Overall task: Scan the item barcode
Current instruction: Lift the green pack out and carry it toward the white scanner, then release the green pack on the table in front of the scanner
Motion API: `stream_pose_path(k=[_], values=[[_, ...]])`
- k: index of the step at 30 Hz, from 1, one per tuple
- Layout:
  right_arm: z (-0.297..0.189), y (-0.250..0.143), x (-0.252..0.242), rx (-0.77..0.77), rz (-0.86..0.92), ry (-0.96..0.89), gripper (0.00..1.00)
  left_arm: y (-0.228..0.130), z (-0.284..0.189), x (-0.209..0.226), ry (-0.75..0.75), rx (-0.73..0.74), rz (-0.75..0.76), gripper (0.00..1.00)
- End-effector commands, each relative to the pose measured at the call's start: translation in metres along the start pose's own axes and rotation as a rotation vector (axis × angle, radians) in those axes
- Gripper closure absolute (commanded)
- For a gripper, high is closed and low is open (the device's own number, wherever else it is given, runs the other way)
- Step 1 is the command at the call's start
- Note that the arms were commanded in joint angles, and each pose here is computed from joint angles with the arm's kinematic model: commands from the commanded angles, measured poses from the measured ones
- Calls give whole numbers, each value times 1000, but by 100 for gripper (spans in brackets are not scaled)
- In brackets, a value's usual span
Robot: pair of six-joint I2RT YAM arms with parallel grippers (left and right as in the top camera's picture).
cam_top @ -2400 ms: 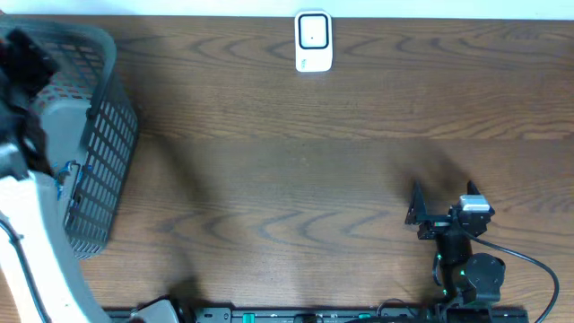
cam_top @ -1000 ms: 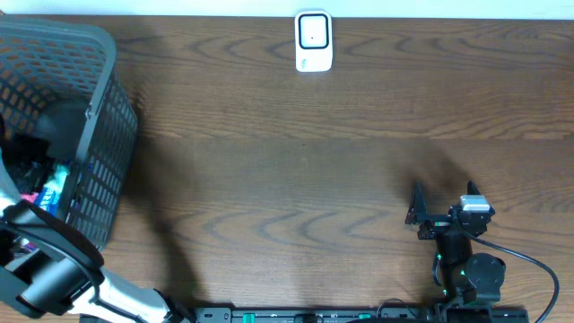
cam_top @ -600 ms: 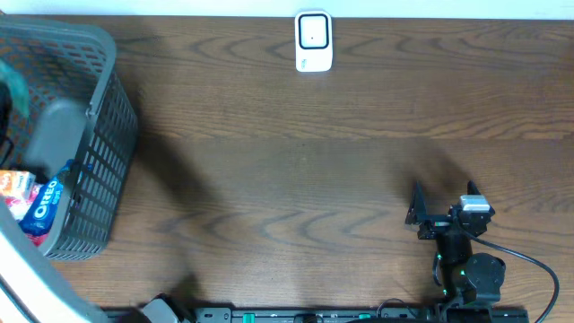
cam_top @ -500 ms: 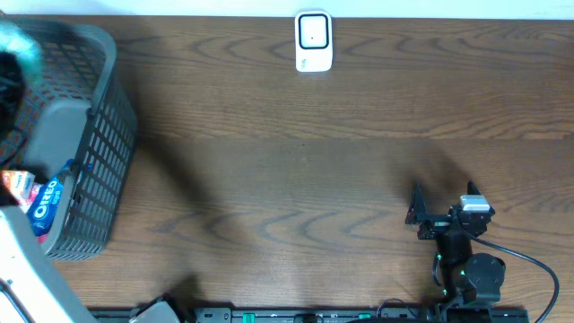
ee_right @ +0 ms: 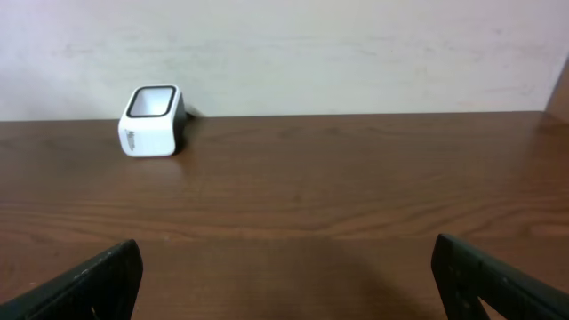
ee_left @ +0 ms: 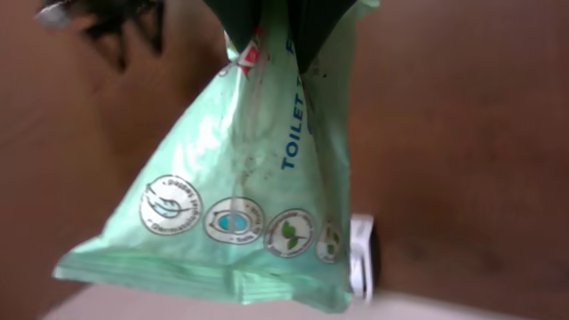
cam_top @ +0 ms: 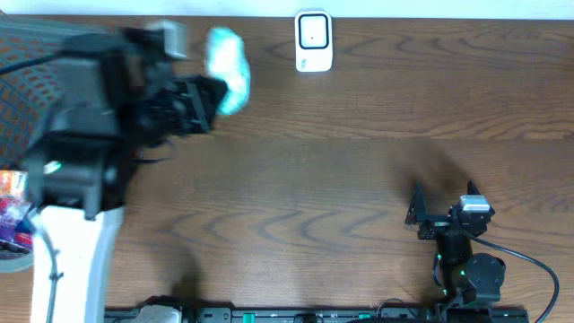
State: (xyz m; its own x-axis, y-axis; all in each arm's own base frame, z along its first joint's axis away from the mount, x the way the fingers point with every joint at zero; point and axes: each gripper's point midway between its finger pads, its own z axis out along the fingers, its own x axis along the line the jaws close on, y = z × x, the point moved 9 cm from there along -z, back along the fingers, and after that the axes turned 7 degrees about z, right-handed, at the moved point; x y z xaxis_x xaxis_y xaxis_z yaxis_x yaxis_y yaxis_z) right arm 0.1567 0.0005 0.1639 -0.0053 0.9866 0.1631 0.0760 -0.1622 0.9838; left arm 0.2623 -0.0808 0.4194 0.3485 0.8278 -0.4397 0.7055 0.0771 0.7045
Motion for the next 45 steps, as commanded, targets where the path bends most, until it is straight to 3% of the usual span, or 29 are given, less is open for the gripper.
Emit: stream_pose_path(k=[1,13,16,45], values=[[0,0,-2,-1,-11,-10,1,-10,33,3,207,93,92,93],[0,0,-2,-1,-11,-10,1,-76,157,20,317,623,82,93],[0,0,-2,-1,-11,-10,1,-83,172,27,329,669,73,93],[0,0,-2,-1,-11,-10,1,-105,204,52,422,634,16,93]])
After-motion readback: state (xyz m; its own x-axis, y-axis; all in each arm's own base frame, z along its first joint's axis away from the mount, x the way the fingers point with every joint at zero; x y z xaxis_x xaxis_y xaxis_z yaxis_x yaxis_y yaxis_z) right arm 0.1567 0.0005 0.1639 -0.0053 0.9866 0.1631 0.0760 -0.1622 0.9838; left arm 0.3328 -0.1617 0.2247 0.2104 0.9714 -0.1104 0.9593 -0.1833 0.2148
